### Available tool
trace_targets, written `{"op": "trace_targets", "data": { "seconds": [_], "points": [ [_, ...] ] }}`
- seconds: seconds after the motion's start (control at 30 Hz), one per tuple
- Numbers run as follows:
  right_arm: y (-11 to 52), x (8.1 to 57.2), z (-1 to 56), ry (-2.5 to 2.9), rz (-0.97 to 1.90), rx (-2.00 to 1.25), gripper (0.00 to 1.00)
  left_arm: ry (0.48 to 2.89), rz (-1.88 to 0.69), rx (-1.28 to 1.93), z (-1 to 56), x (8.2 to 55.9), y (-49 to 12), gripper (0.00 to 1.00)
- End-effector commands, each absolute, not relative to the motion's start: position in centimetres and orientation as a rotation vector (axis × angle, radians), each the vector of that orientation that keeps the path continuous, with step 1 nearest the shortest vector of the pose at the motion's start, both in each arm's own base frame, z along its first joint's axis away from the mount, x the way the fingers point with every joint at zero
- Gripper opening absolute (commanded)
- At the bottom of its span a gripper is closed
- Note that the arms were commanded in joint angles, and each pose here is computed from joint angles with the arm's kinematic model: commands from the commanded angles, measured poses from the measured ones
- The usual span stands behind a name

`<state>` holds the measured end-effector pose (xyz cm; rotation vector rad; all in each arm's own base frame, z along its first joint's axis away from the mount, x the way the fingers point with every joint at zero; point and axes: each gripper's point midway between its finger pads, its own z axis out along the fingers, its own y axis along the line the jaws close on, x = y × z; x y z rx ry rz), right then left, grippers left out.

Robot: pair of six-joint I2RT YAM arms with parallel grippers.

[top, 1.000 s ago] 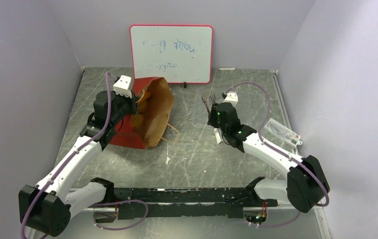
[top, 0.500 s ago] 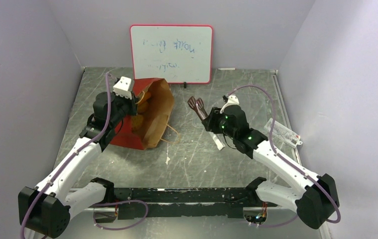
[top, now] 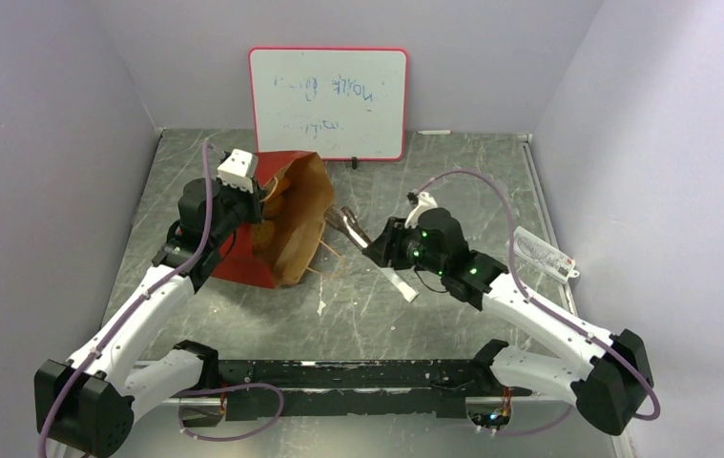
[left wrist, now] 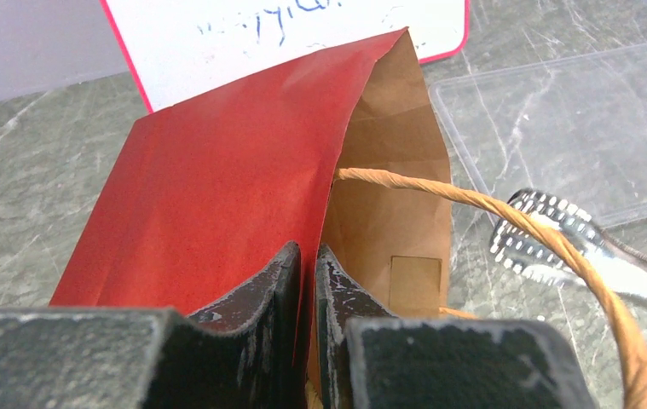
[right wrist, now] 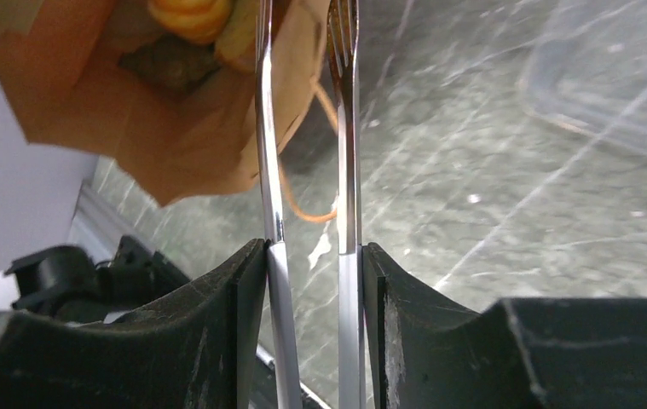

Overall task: Take the fake bread out of the paper bag
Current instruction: Pick up the fake bread from the paper bag.

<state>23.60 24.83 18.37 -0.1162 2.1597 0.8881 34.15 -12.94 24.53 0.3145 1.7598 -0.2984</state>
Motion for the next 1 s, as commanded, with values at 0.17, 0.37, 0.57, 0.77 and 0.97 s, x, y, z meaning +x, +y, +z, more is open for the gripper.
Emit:
{"op": "trace_targets", "data": {
  "seconds": [0.17,0.37,0.57,0.77,0.97],
  "points": [
    [32.1,20.9,20.9,2.113,1.112,-0.223,0.42,1.716,-0.328,0.354,24.9,33.9,-13.7,0.07],
    [34.6,19.4,20.4,2.133,1.155,-0.263,0.42,1.712,-0.331,0.354,24.8,33.7,-13.7,0.07],
    [37.3,19.2,19.0,2.2,1.207,-0.23,0.42,1.682,-0.347,0.346,25.2,33.1,-13.6,0.07],
    [39.5,20.0,17.2,2.263,1.248,-0.134,0.42,1.671,-0.379,0.34,25.0,32.6,-13.9,0.07],
    [40.7,20.6,15.8,2.327,1.246,-0.056,0.42,1.66,-0.403,0.324,25.2,32.3,-14.0,0.07]
  ]
}}
